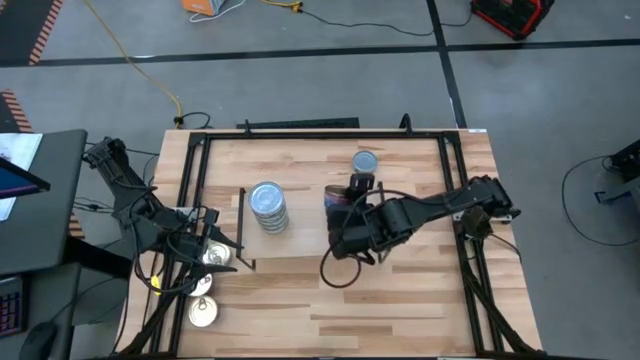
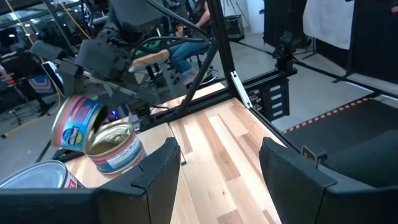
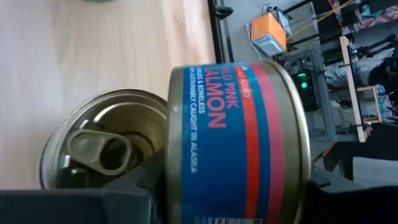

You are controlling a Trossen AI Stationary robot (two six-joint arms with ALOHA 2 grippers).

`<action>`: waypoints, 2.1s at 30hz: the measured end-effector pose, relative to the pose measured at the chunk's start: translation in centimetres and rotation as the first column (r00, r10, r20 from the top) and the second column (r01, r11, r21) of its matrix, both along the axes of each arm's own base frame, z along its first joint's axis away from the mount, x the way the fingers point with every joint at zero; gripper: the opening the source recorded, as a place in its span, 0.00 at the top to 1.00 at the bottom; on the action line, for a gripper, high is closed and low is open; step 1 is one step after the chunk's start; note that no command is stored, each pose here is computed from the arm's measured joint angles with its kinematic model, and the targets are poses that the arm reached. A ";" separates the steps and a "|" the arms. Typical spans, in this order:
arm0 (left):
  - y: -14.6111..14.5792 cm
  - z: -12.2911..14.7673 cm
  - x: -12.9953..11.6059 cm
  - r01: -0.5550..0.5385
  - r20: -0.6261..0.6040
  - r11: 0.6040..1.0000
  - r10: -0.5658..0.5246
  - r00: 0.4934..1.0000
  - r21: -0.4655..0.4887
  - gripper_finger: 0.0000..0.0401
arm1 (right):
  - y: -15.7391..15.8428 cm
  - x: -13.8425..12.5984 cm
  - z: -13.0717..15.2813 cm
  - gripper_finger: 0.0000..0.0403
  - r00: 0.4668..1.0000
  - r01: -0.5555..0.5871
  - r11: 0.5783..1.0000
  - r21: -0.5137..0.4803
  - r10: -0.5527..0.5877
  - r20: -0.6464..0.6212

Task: Stack canned seafood by type on shelf
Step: Stack the blue tuna can on top of the blue tuna can on the shelf

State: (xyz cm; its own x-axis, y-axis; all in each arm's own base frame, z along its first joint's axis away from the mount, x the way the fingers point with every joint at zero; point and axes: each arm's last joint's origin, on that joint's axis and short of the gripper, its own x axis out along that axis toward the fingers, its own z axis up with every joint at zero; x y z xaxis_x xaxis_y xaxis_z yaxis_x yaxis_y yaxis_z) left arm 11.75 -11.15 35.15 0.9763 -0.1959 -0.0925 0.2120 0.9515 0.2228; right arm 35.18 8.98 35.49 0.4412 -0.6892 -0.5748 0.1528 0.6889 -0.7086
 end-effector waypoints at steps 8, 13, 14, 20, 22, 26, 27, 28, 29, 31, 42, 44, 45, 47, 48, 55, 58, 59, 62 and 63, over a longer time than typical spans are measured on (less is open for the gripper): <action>0.0 -0.1 0.0 0.000 -0.006 1.000 0.000 1.000 0.003 0.48 | 0.5 -0.1 -0.1 0.47 0.999 -0.032 0.998 0.061 0.033 -0.022; 0.0 -0.1 0.0 -0.001 -0.008 1.000 0.001 1.000 0.001 0.48 | 0.9 -0.2 -0.2 0.38 1.000 -0.024 0.992 0.120 0.024 0.000; 0.0 -0.1 0.0 -0.001 -0.008 1.000 0.001 1.000 0.001 0.48 | 1.0 -0.2 -0.2 0.36 1.000 -0.024 0.990 0.140 0.024 0.002; 0.0 -0.1 0.0 -0.001 -0.010 1.000 0.001 1.000 0.000 0.48 | 0.5 -0.1 -0.3 0.28 1.000 -0.013 0.962 0.274 0.015 -0.007; 0.0 -0.1 0.0 -0.001 -0.011 1.000 0.001 1.000 0.000 0.48 | 0.3 0.0 -0.4 0.24 1.000 -0.004 0.960 0.281 0.005 -0.004; 0.0 -0.1 0.0 -0.001 -0.011 1.000 0.001 1.000 0.001 0.48 | 0.3 0.0 -0.4 0.18 1.000 -0.014 0.962 0.274 0.018 -0.013; 0.0 -0.1 0.0 -0.001 -0.012 1.000 0.001 1.000 0.002 0.48 | 0.3 0.0 -0.4 0.17 0.999 -0.023 0.963 0.268 0.029 -0.019; 0.0 -0.2 0.0 0.000 -0.012 1.000 0.000 1.000 0.004 0.48 | 0.4 0.0 -0.4 0.17 0.999 -0.030 0.964 0.264 0.037 -0.023; 0.0 -0.2 0.0 0.000 -0.012 1.000 0.001 1.000 0.004 0.48 | 0.5 0.0 -0.4 0.17 0.999 -0.034 0.964 0.262 0.041 -0.024; 0.0 -0.2 0.0 0.000 -0.013 1.000 0.000 1.000 0.006 0.48 | 0.5 -0.1 -0.4 0.18 0.999 -0.034 0.966 0.256 0.041 -0.022; 0.0 -0.2 0.0 0.000 -0.013 1.000 0.001 1.000 0.006 0.48 | 0.6 -0.3 0.1 0.27 0.999 -0.041 0.969 0.242 0.043 -0.001; 0.0 -0.2 0.0 0.000 -0.013 1.000 0.001 1.000 0.005 0.48 | 0.6 -0.4 0.1 0.29 0.999 -0.039 0.971 0.235 0.040 0.000; 0.0 -0.2 0.0 0.000 -0.013 1.000 0.001 1.000 0.005 0.48 | 0.6 -0.4 0.1 0.31 0.999 -0.036 0.974 0.225 0.036 0.001; 0.0 -0.2 0.0 0.000 -0.013 1.000 0.001 1.000 0.005 0.48 | 0.5 -0.5 0.1 0.34 1.000 -0.028 0.983 0.181 0.029 -0.003; 0.0 -0.2 0.0 0.000 -0.013 1.000 0.000 1.000 0.006 0.48 | 0.5 -0.5 0.2 0.36 1.000 -0.030 0.988 0.150 0.031 -0.005; 0.0 -0.2 0.0 0.000 -0.013 1.000 0.000 1.000 0.007 0.48 | 1.2 -0.5 0.5 0.49 0.992 -0.115 0.993 0.004 0.115 -0.055; 0.0 -0.2 0.0 0.000 -0.013 1.000 0.000 1.000 0.007 0.48 | 1.5 -0.6 0.4 0.49 0.988 -0.136 0.991 0.016 0.137 -0.066; 0.0 -0.2 0.0 0.000 -0.014 1.000 0.000 1.000 0.007 0.48 | 1.6 -0.6 0.4 0.48 0.988 -0.139 0.990 0.016 0.140 -0.070; 0.0 -0.2 0.0 -0.001 -0.014 1.000 0.001 1.000 0.007 0.48 | 1.6 -0.8 0.4 0.43 0.985 -0.144 0.990 0.005 0.144 -0.096; 0.0 -0.2 0.0 0.000 -0.014 1.000 0.000 1.000 0.007 0.48 | 1.5 -0.9 0.3 0.41 0.985 -0.142 0.990 -0.001 0.141 -0.102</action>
